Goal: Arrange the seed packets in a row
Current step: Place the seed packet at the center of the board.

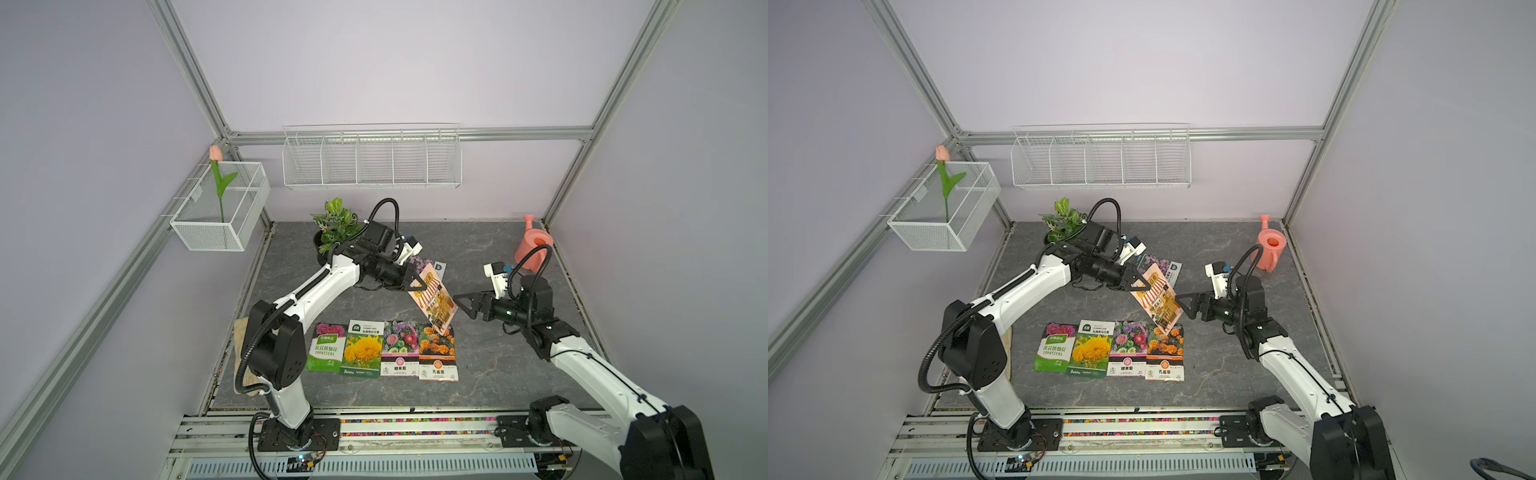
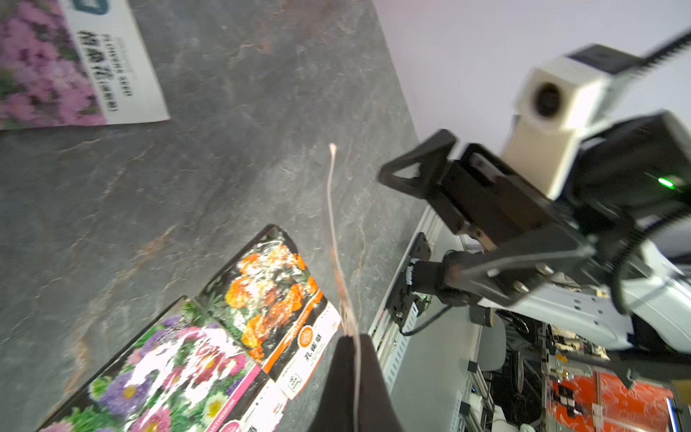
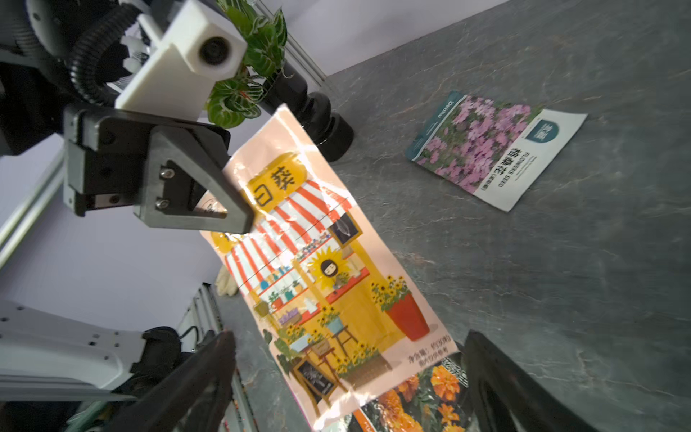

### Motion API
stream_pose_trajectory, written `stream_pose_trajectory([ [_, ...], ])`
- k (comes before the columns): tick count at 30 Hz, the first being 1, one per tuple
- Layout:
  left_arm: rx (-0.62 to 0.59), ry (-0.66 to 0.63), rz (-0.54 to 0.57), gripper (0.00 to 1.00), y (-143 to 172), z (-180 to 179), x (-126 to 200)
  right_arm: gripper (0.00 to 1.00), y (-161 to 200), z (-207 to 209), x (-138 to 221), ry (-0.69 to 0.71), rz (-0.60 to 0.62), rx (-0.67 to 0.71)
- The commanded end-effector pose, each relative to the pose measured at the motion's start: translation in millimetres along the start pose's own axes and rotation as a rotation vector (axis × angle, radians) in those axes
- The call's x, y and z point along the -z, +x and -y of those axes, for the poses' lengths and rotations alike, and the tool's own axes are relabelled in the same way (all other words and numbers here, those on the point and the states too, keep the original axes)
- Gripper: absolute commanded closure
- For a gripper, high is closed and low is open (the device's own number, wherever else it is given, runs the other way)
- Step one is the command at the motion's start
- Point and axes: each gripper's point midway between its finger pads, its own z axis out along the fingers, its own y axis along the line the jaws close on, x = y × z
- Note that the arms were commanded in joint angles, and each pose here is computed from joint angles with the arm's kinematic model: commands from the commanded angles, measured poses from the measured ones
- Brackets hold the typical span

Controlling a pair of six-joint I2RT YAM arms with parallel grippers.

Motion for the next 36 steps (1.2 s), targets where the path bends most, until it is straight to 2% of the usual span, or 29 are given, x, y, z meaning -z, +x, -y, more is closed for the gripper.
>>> stream_pose_trajectory([
  [1, -0.13, 0.136, -0.003, 1.0, 8.9, 41.2, 10.5, 0.05, -5.1, -28.2, 0.9, -0.19, -0.014, -0.033],
  [7, -0.155, 0.163, -0.005, 1.0, 12.9, 53.2, 10.2, 0.09, -11.4, -41.0, 0.7, -0.292, -0.004, -0.04],
  [14, -0.122, 0.102, 0.014, 1.0, -1.6, 42.4, 7.1, 0.44, -6.1, -64.4, -5.5, -0.479, -0.061, -0.081],
  [18, -0.102, 0.074, 0.045, 1.0, -15.4, 37.9, 13.6, 0.67, -0.9, -64.9, -8.9, -0.488, -0.078, -0.085],
  [21, -0.074, 0.044, 0.078, 1.0, -27.7, 31.8, 21.5, 0.9, 0.2, -63.4, -8.5, -0.464, -0.075, -0.08],
  [22, -0.059, 0.017, 0.093, 0.95, -32.2, 26.4, 24.3, 0.93, -0.4, -62.6, -7.8, -0.451, -0.069, -0.076],
  [24, -0.016, -0.058, 0.131, 0.57, -40.1, 10.6, 30.5, 0.93, 1.0, -60.6, -5.3, -0.416, -0.06, -0.07],
  [26, 0.026, -0.132, 0.173, 0.42, -45.0, -6.0, 37.4, 0.93, 2.6, -57.8, -1.6, -0.371, -0.049, -0.064],
  [28, 0.068, -0.227, 0.217, 0.35, -47.0, -23.9, 44.7, 0.93, 3.1, -53.9, 3.1, -0.314, -0.032, -0.057],
  [32, 0.114, -0.329, 0.298, 0.32, -44.9, -40.1, 56.4, 0.93, 1.1, -44.2, 16.4, -0.191, 0.022, -0.051],
  [36, 0.145, -0.298, 0.383, 0.31, -34.1, -40.9, 52.0, 0.93, 3.7, -11.0, 31.8, 0.043, 0.091, -0.1],
])
